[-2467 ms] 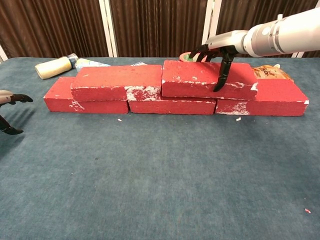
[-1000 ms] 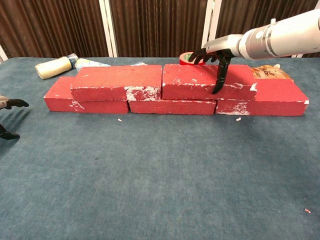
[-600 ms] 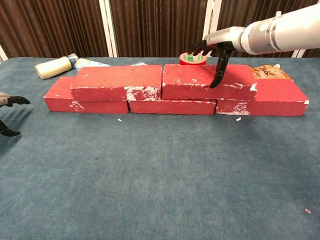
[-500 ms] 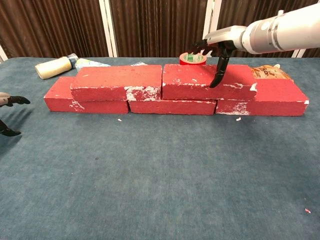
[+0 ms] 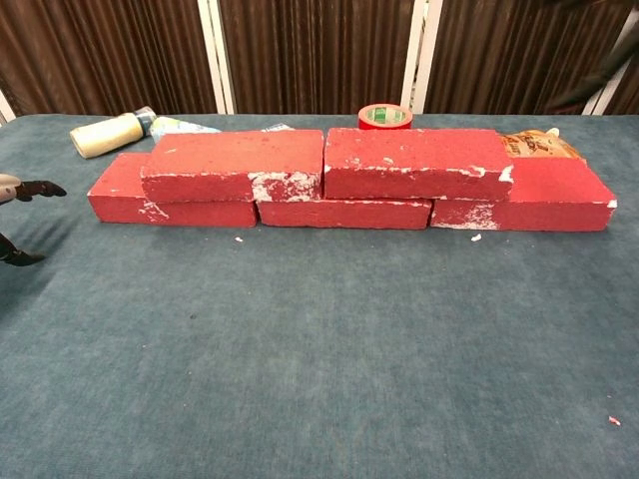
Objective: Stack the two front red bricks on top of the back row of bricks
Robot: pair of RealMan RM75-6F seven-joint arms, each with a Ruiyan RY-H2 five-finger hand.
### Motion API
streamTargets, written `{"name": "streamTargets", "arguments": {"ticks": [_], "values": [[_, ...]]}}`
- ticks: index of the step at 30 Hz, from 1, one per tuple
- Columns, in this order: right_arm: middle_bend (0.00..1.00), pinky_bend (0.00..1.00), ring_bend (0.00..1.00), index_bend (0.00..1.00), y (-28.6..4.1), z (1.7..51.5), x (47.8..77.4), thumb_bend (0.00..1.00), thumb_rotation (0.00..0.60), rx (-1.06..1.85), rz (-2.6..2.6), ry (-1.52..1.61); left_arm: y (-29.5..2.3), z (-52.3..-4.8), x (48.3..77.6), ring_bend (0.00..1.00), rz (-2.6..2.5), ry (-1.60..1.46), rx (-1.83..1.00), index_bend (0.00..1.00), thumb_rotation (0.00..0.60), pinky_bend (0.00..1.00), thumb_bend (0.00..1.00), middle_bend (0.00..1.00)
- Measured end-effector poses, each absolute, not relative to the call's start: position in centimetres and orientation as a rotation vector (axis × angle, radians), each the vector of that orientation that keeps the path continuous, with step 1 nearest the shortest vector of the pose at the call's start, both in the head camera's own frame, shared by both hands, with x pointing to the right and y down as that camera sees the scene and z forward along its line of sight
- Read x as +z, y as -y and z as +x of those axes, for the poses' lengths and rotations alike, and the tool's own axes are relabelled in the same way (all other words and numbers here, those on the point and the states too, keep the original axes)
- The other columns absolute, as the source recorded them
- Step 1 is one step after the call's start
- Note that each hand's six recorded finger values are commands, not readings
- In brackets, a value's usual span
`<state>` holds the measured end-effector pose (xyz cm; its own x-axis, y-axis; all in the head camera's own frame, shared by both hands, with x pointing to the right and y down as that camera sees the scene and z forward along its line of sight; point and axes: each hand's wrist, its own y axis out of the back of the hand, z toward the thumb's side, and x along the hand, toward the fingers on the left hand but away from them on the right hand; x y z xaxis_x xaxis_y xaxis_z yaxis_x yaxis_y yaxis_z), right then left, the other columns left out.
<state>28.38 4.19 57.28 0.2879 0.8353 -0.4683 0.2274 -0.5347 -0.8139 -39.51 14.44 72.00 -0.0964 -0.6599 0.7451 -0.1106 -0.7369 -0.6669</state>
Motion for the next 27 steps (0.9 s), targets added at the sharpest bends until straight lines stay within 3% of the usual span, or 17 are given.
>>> {"name": "streamTargets", "arguments": {"ticks": [7, 16, 21, 27], "values": [[0.10, 0.00, 0.01, 0.02, -10.4, 34.5, 56.0, 0.03, 0.600, 1.234, -1.764, 1.145, -15.2, -39.5, 70.0, 0.00, -1.793, -0.928, -1.798, 0.00, 0.600, 0.04, 0.32, 0.00], [0.10, 0.00, 0.01, 0.02, -19.2, 36.4, 62.7, 0.03, 0.600, 1.375, -1.775, 1.081, -16.3, -40.3, 67.2, 0.00, -1.671, -1.024, -1.639, 0.00, 0.600, 0.03, 0.33, 0.00], [0.10, 0.00, 0.01, 0.02, -21.6, 36.8, 64.6, 0.03, 0.600, 1.395, -1.781, 1.063, -17.8, -40.3, 66.9, 0.00, -1.694, -1.075, -1.566, 0.00, 0.600, 0.03, 0.33, 0.00], [0.10, 0.00, 0.01, 0.02, -22.0, 37.4, 64.7, 0.03, 0.600, 1.351, -1.790, 1.101, -18.9, -41.1, 66.1, 0.00, -1.666, -1.107, -1.535, 0.00, 0.600, 0.03, 0.33, 0.00]]}}
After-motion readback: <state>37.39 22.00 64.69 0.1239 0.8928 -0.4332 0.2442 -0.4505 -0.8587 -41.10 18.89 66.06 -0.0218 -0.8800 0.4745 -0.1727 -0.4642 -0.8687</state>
